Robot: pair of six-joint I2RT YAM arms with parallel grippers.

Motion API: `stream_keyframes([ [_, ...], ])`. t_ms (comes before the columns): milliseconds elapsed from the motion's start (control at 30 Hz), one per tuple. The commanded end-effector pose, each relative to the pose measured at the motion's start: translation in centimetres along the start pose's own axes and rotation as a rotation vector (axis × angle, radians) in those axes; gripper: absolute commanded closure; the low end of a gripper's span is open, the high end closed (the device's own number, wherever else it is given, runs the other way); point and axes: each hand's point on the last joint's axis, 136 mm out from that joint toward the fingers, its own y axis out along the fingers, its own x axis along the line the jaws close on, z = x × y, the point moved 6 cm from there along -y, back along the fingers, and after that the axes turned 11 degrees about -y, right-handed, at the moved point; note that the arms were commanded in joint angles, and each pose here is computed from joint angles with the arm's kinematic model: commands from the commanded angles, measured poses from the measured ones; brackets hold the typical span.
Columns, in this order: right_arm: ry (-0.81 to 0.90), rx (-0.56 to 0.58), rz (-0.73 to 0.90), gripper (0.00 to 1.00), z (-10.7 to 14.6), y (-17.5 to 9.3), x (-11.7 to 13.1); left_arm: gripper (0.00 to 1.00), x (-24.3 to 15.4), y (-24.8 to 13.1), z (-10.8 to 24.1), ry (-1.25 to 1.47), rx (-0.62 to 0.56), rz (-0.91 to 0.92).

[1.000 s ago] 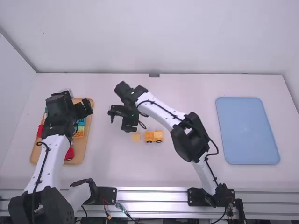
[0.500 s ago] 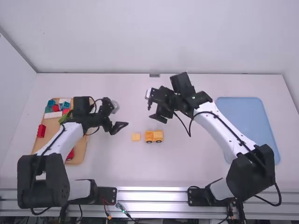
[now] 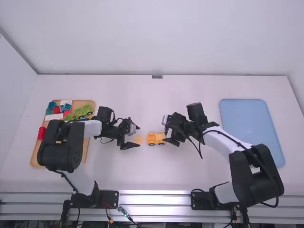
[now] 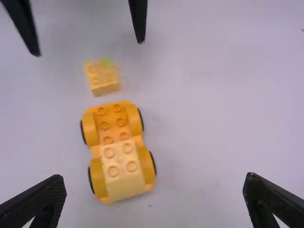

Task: Assemble lego blocks to make yellow taxi

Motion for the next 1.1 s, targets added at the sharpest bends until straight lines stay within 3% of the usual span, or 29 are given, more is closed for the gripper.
stream_keyframes([
  [0,-0.025,-0.122,-0.015,0.01,-0.7,-0.9,0.8,0.11,-0.6,0.6,1.0,0.066,-0.048,0.046],
  [167,-0.023,-0.249,-0.027,0.0,0.1,-1.9,1.6,0.16,0.0,1.4,2.7,0.048,-0.013,0.039],
  [300,-0.036,-0.302,-0.032,0.08,0.6,-2.5,2.1,0.2,0.7,1.7,3.6,0.005,0.029,-0.003],
  [367,-0.029,-0.305,-0.032,0.09,0.6,-2.6,2.1,0.21,0.7,1.7,3.7,0.005,0.027,-0.012],
  [533,-0.04,-0.311,-0.043,0.09,0.3,-2.4,2.3,0.35,0.3,2.0,4.8,-0.005,0.043,-0.055],
  [767,-0.056,-0.294,-0.051,0.09,0.0,-1.9,2.4,0.4,0.4,2.0,5.2,-0.046,0.017,-0.124],
  [1067,-0.044,-0.296,-0.054,0.09,0.0,-1.9,2.5,0.62,0.4,2.1,5.2,-0.05,0.017,-0.13],
])
